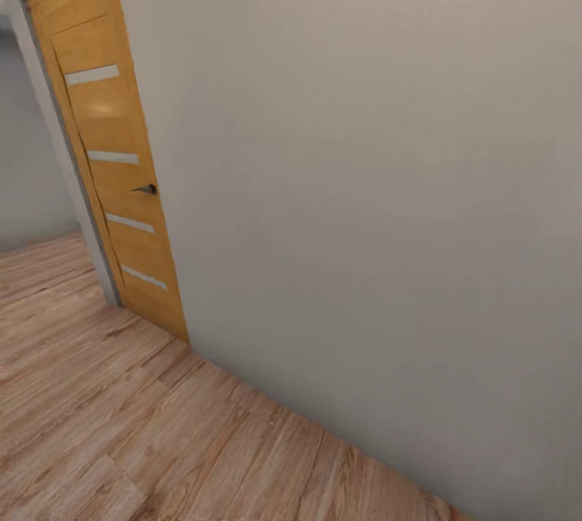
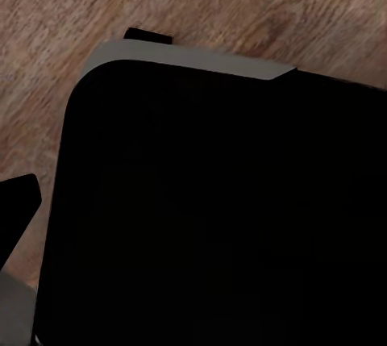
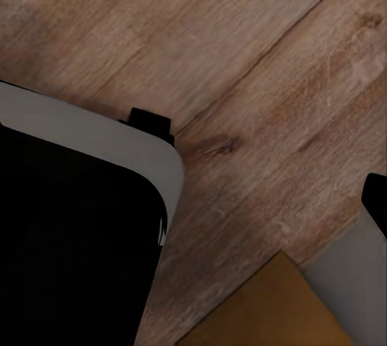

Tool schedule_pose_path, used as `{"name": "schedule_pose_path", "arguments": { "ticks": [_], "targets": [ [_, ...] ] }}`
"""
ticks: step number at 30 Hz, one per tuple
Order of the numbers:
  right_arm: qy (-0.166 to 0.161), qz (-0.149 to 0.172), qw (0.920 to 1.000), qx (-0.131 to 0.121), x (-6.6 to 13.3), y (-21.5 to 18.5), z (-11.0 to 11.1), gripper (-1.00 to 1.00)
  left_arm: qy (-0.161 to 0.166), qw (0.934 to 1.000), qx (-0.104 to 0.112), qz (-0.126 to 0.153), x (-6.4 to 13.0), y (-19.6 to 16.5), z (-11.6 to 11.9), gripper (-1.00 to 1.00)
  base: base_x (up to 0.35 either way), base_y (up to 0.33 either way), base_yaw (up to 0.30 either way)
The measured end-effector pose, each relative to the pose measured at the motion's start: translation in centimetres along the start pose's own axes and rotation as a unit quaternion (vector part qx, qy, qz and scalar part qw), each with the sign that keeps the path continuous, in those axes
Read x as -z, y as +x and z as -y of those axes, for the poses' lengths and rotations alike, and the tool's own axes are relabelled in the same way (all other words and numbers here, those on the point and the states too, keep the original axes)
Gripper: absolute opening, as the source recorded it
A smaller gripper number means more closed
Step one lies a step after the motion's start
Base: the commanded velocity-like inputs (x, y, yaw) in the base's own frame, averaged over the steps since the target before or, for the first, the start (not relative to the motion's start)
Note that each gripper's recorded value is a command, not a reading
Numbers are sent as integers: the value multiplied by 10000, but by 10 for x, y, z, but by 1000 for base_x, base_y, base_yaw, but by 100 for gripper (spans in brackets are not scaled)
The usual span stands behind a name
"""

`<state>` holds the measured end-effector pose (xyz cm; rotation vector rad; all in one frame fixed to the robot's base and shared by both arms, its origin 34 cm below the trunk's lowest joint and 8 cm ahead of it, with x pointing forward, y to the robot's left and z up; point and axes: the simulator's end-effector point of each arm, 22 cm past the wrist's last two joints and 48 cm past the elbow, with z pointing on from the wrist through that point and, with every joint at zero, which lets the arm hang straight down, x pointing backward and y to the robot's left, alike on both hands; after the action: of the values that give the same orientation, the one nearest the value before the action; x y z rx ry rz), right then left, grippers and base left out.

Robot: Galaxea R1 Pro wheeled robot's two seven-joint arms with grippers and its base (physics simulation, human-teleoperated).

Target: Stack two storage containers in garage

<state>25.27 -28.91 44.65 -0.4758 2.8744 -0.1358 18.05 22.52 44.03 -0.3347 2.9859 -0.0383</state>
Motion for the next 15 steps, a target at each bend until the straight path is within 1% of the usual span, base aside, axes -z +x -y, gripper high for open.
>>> {"name": "schedule_pose_path", "arguments": {
  "ticks": [6,11,15],
  "targets": [
    [-2,3,10000,-44,0,-1,-1,100,1,10000,75,-14,0,1,0,100,0,0,289],
    [34,-12,9996,-287,0,0,0,100,-4,10000,90,-16,0,1,0,100,0,0,290],
    [70,-19,9994,-350,0,1,5,100,-11,9999,99,-16,0,1,-1,100,0,0,290]
  ]
}}
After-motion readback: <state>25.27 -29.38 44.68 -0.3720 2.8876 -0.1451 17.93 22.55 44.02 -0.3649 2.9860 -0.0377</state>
